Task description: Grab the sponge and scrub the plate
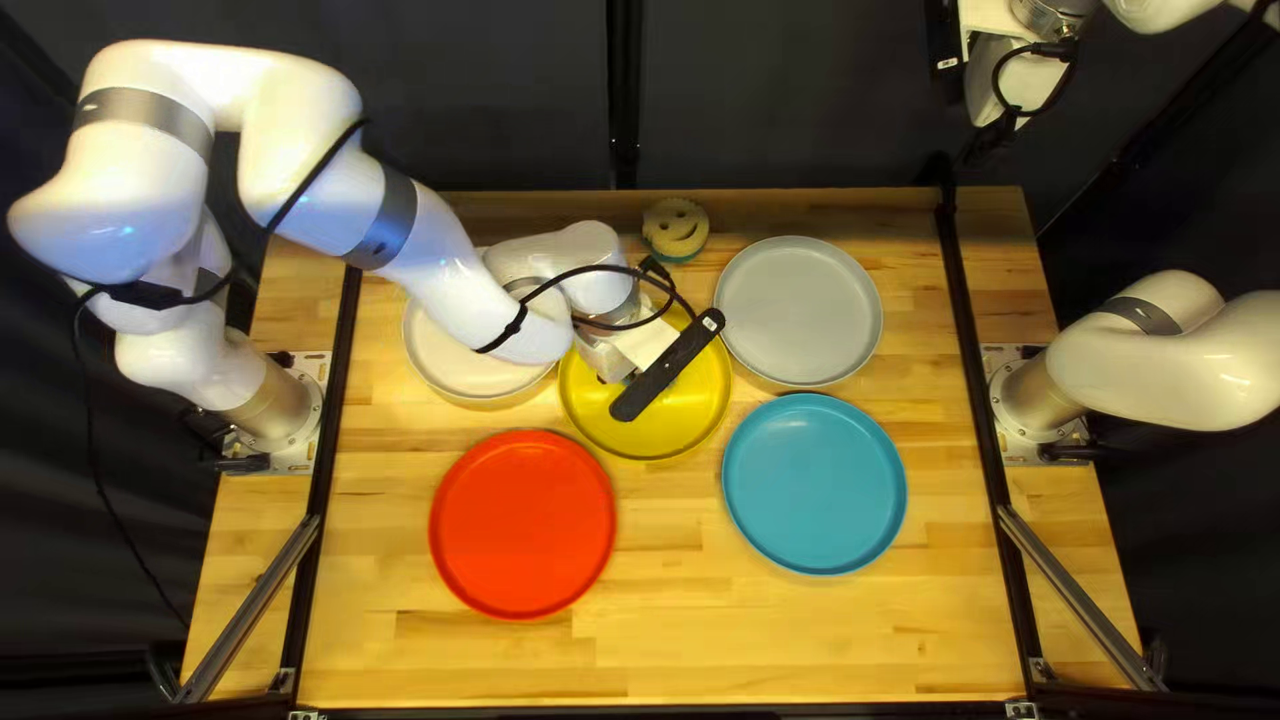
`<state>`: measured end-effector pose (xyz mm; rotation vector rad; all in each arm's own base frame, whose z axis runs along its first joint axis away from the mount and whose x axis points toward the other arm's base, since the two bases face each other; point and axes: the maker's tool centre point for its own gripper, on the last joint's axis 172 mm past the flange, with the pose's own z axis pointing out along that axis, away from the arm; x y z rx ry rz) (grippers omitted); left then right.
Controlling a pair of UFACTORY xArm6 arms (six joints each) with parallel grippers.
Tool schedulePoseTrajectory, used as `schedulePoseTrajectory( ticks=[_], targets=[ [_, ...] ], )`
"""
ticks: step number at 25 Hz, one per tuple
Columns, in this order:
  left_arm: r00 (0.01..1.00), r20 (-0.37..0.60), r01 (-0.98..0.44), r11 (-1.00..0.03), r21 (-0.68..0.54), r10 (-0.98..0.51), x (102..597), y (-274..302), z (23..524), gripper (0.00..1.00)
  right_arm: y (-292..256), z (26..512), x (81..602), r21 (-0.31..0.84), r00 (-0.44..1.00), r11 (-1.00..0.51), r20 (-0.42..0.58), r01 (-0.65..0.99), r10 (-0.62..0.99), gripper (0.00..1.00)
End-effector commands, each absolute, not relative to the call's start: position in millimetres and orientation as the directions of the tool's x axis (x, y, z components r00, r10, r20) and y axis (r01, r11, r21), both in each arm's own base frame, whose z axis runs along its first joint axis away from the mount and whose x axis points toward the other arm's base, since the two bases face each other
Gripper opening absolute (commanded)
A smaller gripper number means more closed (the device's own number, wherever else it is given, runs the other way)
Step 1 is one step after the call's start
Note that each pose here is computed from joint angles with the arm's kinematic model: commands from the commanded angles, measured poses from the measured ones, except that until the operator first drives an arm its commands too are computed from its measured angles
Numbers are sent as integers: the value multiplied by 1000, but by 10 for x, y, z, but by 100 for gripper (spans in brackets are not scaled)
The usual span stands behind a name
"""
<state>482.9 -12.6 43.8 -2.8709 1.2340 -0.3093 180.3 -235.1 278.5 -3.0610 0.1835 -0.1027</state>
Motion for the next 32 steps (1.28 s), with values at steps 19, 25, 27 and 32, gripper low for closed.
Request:
schedulePoseTrajectory(
  ticks=[19, 25, 27, 32],
  targets=[
    [705, 190, -689, -723, -47, -684, 4700, 352, 319, 0, -2351, 2785, 1803, -77, 991, -990, 62, -117, -122, 100],
    [714, 194, -681, -732, -32, -673, 4717, 490, 325, 0, -2351, 2785, 1803, -77, 991, -990, 62, -117, -122, 100],
    [713, 194, -681, -732, -35, -673, 4720, 393, 368, 0, -2351, 2785, 1803, -77, 991, -990, 62, -117, -122, 100],
    [707, 194, -686, -726, -50, -680, 4681, 53, 453, 0, -2351, 2785, 1803, -77, 991, -990, 62, -117, -122, 100]
  ],
)
